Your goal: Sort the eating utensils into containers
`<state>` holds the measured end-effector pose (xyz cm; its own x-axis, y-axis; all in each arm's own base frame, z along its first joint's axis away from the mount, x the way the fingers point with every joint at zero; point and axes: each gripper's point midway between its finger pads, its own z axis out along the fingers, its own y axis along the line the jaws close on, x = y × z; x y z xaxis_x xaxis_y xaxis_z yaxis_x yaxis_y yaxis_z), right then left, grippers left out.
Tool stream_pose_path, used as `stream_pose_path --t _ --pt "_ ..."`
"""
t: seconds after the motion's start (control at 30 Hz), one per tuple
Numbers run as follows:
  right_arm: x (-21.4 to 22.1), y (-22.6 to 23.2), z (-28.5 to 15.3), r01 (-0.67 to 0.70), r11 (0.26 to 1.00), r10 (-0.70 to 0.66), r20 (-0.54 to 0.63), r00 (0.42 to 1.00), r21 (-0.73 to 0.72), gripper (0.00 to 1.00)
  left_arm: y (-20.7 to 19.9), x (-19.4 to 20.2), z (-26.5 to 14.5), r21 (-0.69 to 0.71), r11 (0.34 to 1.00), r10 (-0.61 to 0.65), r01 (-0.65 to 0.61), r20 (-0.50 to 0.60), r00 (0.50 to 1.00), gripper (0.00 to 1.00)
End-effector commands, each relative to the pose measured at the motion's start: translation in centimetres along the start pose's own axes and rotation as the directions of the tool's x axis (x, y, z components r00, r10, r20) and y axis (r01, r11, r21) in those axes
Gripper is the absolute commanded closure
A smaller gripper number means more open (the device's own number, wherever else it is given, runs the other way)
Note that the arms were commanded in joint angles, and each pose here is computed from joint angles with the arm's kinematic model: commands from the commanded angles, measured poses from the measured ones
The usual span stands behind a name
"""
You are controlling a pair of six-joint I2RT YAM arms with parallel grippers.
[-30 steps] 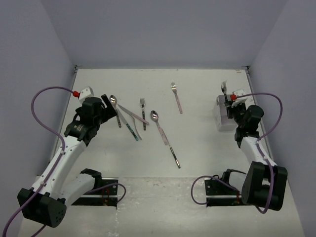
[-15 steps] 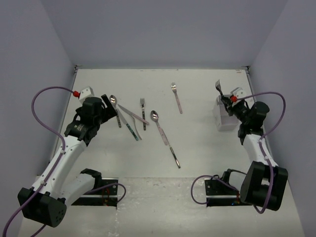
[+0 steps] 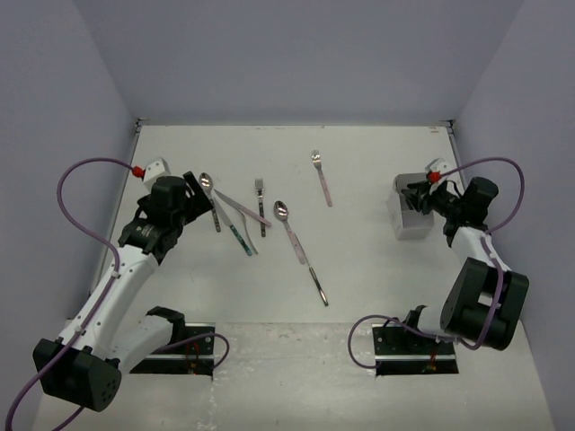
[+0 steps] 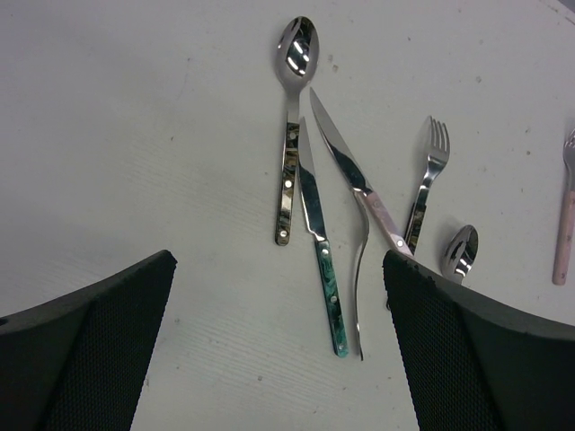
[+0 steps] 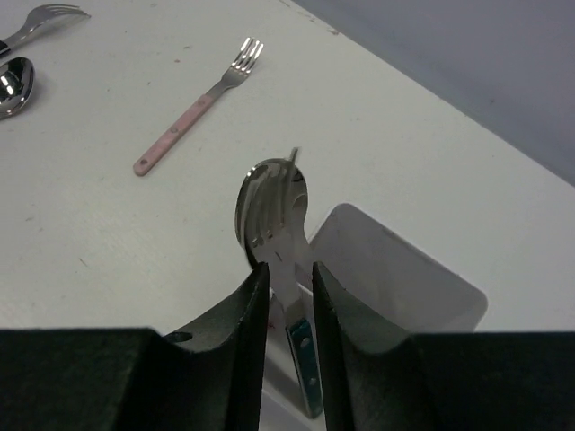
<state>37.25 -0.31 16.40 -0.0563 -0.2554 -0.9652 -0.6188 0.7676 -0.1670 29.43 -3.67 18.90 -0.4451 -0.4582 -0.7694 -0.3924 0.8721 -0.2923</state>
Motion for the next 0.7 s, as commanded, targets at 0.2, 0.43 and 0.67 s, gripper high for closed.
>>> stream_pose_path --t 0.2,0.43,0.67 --pt "-2.2 -0.3 -0.5 0.039 0.998 -0.038 0.023 0.999 -0.045 0.64 -0.2 -1.1 0.0 -0.013 0.999 -0.029 0.030 0.041 0.999 0.00" --pt "-8.7 -0.9 -2.4 0.100 0.994 -0.104 0.096 0.990 0.049 0.26 -0.4 -1.3 0.2 -0.012 1.000 -0.028 0.029 0.042 0.999 0.00" --pt "-17.5 1.4 -2.4 0.000 1.000 -0.002 0.159 0.987 0.013 0.01 -0.5 -1.3 0.2 -0.010 1.000 -0.022 0.023 0.040 0.999 0.00"
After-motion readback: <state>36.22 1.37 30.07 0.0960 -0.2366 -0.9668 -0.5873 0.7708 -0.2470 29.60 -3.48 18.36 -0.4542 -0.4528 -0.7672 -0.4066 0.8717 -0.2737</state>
